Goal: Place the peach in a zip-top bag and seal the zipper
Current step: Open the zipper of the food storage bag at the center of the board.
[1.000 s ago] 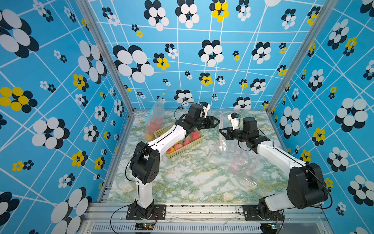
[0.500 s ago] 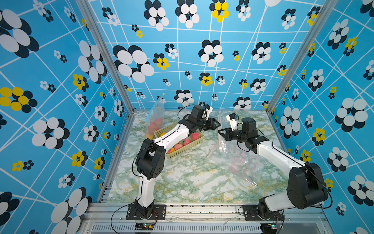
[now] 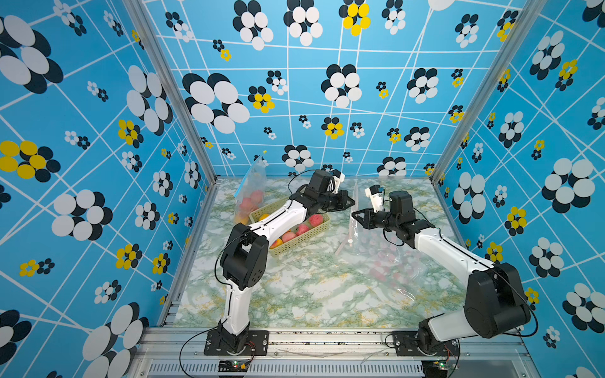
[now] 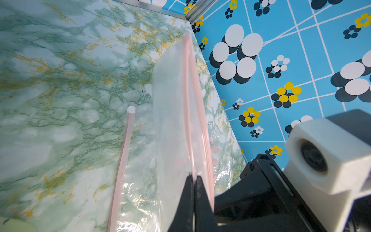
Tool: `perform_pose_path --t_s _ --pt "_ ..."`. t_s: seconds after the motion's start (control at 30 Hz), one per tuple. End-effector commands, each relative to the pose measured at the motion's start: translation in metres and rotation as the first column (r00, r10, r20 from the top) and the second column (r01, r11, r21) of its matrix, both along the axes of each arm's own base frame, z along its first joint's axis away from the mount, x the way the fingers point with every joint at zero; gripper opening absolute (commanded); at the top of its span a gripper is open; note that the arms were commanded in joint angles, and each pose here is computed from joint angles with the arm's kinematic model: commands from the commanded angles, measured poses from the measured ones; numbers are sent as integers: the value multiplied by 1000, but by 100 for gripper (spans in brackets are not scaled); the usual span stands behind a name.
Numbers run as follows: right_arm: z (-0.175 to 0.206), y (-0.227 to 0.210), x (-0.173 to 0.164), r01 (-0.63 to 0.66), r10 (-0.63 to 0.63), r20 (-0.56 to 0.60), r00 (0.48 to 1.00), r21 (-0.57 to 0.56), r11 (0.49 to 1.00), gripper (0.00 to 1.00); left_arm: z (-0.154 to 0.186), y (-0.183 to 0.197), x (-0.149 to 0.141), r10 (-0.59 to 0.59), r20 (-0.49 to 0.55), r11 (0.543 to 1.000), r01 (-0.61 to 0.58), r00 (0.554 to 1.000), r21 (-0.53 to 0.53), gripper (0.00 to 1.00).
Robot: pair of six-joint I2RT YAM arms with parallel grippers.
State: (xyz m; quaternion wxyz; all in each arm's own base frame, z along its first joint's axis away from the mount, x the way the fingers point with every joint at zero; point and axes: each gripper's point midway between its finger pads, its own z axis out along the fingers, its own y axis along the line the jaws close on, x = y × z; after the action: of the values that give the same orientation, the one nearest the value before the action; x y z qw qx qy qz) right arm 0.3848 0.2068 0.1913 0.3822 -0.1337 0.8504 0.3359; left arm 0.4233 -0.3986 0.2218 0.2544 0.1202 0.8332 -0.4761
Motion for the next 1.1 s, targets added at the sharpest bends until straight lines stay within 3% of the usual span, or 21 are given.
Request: perform_pose_path --t_s 0.0,0.13,0.23,0.37,0.5,0.9,1.07 --pt "7 -13 1 86 -87 -8 996 -81 993 22 4 1 3 5 33 1000 -5 999 18 0" --pt "2 -31 -1 201 -215 -32 976 -244 949 20 7 6 -1 13 46 999 -14 999 29 0" --pt "0 -32 -4 236 -264 -53 963 -304 923 18 10 7 -4 16 44 1000 -17 999 22 0" --pt "2 -24 -3 275 -306 -82 949 -262 925 19 11 11 -8 30 39 999 -31 999 20 0" --pt "6 -16 2 311 -333 -97 938 -189 931 28 14 14 -10 44 36 999 -44 998 11 0" --pt "-8 3 9 317 -338 -169 926 -139 938 47 14 12 -17 46 33 999 -46 998 19 0" --pt "-21 9 11 337 -360 -197 912 -140 931 40 17 12 -17 52 36 999 -52 998 14 0"
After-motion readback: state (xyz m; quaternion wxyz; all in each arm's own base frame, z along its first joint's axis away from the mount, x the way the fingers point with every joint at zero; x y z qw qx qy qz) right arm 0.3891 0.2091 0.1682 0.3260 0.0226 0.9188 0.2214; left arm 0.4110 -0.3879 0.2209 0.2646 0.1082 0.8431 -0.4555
